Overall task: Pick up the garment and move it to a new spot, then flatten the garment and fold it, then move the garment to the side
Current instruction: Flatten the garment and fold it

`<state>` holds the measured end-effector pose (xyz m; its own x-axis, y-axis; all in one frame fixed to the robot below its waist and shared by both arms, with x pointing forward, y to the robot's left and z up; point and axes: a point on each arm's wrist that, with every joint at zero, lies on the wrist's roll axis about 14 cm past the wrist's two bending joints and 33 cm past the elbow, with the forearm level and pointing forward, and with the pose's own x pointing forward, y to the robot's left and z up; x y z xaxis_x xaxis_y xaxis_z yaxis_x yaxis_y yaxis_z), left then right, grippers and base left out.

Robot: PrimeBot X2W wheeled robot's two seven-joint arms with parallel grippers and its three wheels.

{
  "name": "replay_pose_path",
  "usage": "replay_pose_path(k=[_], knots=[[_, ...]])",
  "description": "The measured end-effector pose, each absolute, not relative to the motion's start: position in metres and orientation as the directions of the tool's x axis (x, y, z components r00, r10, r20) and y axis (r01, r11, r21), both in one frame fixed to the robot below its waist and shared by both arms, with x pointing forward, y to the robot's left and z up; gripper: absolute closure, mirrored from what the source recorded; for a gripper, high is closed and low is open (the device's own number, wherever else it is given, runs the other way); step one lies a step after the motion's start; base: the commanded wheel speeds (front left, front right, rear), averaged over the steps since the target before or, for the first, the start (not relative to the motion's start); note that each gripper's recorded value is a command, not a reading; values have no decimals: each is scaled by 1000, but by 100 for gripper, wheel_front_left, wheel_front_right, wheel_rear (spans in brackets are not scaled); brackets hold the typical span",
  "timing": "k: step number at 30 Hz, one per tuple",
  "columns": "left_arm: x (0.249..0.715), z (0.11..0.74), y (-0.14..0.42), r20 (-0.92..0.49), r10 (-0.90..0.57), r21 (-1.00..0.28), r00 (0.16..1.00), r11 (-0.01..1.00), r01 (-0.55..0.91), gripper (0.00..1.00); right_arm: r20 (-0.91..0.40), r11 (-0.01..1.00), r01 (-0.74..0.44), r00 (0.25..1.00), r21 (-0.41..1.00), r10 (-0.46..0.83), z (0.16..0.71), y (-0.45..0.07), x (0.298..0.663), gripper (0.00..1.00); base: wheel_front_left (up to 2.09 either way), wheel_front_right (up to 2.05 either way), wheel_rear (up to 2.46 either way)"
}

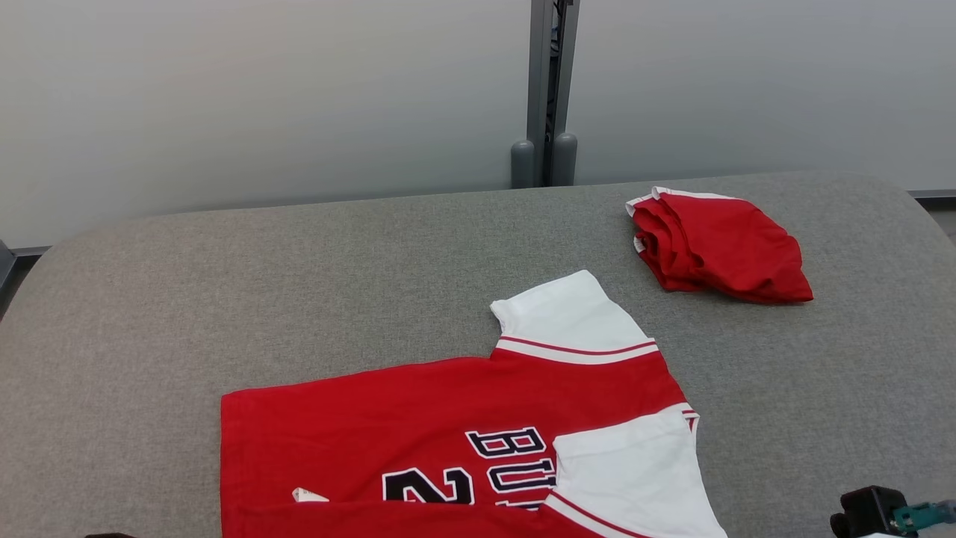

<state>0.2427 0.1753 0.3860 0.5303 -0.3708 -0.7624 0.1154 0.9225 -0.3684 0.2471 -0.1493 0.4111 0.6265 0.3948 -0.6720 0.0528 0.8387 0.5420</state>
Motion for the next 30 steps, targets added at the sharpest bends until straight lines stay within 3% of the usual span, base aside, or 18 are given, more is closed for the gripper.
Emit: replay_pose_path(k=[7, 11, 18, 30], knots=[[266, 404, 193, -714, -304, -301, 631, 947, 115, 0, -615, 864, 24, 712, 504, 339, 437, -168, 267, 0, 0, 0, 0], [294, 426, 198, -618, -269, -272, 738, 955, 120, 0, -542, 884, -9, 787, 467, 294, 462, -178, 288, 0, 0, 0, 0], [331, 451, 202, -473, -221, -212, 853, 968, 133, 0, -421, 922, -57, 877, 383, 229, 495, -184, 333, 0, 0, 0, 0], [385, 449, 202, -430, -235, -195, 872, 967, 164, 0, -355, 952, -129, 907, 277, 226, 504, -161, 431, 0, 0, 0, 0]])
